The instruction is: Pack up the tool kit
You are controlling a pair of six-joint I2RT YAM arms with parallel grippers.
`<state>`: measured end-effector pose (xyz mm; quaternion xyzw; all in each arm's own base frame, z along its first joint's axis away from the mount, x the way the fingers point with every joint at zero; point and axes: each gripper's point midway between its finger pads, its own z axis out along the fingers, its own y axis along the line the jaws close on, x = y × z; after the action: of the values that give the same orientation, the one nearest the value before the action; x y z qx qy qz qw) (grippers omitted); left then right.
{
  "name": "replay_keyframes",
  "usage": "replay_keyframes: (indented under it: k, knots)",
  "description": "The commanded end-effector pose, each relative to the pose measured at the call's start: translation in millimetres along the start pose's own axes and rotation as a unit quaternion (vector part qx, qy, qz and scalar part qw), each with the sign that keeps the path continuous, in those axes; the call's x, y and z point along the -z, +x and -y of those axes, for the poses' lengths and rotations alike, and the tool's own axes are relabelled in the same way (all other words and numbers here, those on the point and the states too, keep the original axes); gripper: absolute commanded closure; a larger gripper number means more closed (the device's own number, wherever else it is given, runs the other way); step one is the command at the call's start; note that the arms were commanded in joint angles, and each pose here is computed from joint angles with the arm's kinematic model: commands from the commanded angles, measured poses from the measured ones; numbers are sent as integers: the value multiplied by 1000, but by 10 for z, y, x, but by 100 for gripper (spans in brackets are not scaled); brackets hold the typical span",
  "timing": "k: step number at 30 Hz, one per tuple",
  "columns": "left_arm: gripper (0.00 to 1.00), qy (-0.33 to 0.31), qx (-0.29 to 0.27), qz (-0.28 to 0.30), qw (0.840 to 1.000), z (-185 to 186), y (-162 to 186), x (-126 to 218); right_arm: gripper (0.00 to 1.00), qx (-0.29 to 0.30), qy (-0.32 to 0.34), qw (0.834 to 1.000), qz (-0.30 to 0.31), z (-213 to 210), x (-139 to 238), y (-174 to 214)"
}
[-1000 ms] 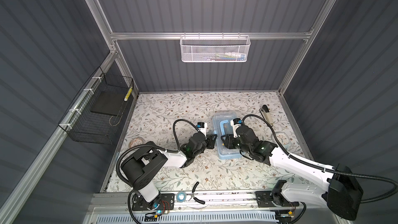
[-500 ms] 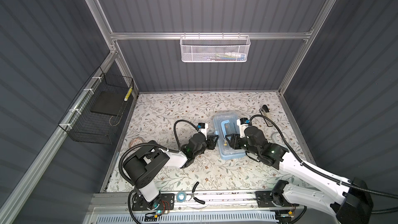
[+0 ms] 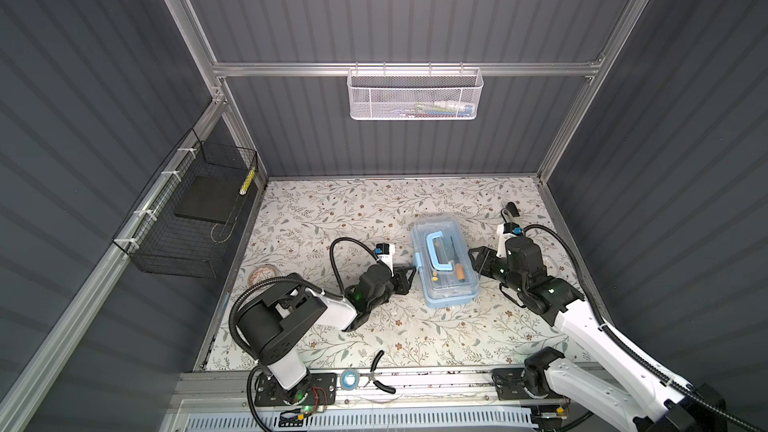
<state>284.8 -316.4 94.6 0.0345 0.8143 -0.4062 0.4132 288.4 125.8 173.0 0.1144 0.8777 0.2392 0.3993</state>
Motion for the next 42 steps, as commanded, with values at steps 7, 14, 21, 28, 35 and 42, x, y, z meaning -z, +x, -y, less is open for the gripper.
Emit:
replay_keyframes:
  k: [7,14,21,28,35,42]
  knots:
    - [73,-191,-18,-42,981,-624,-172,2,50,-32,75,997,5,418,-172,-98]
    - [73,-199,-45,-109,973,-628,-50,-306,50,-37,93,995,-24,569,-428,-19]
    - [73,-168,-24,-135,976,-535,92,-486,50,-43,78,995,-39,548,-588,21]
    - [73,-154,-27,-141,978,-444,84,-556,51,-49,39,996,-57,432,-695,94]
    - [73,-139,-32,-145,979,-362,62,-662,52,-59,6,995,-84,380,-796,273]
    - [73,-117,-52,-153,980,-158,109,-779,54,-54,-10,994,-94,296,-846,333]
